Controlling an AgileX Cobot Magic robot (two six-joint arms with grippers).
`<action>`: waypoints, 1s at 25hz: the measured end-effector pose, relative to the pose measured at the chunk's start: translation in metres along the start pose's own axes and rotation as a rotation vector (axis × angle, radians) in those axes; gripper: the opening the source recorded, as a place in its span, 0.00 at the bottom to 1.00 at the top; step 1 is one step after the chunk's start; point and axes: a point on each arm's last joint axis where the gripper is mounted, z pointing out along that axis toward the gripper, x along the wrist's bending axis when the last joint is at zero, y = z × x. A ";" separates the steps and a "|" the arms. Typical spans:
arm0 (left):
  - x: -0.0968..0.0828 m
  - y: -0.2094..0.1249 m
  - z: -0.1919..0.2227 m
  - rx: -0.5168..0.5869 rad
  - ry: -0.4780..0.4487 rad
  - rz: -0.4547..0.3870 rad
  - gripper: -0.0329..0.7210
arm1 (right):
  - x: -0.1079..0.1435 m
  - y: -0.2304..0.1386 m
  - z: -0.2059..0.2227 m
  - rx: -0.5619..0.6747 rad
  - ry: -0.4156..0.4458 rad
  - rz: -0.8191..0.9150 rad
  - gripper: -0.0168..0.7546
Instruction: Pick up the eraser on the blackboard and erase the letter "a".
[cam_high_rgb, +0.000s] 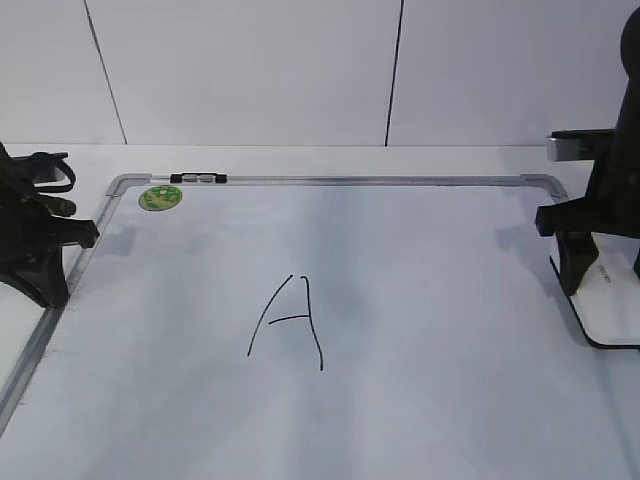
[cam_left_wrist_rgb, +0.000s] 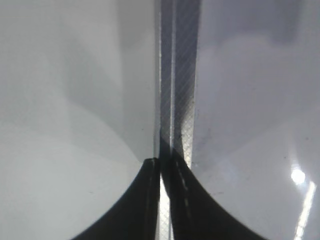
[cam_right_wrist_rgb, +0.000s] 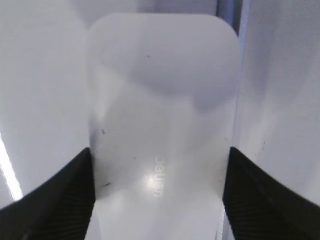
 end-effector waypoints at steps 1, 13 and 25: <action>0.000 0.000 0.000 0.000 0.000 0.000 0.09 | -0.002 0.000 0.001 0.004 0.004 0.005 0.73; 0.000 0.000 0.000 0.000 -0.003 -0.002 0.09 | -0.005 0.007 0.017 0.046 0.021 -0.021 0.73; 0.000 0.000 0.000 0.000 -0.003 -0.002 0.09 | -0.008 0.018 0.005 -0.015 -0.001 -0.034 0.73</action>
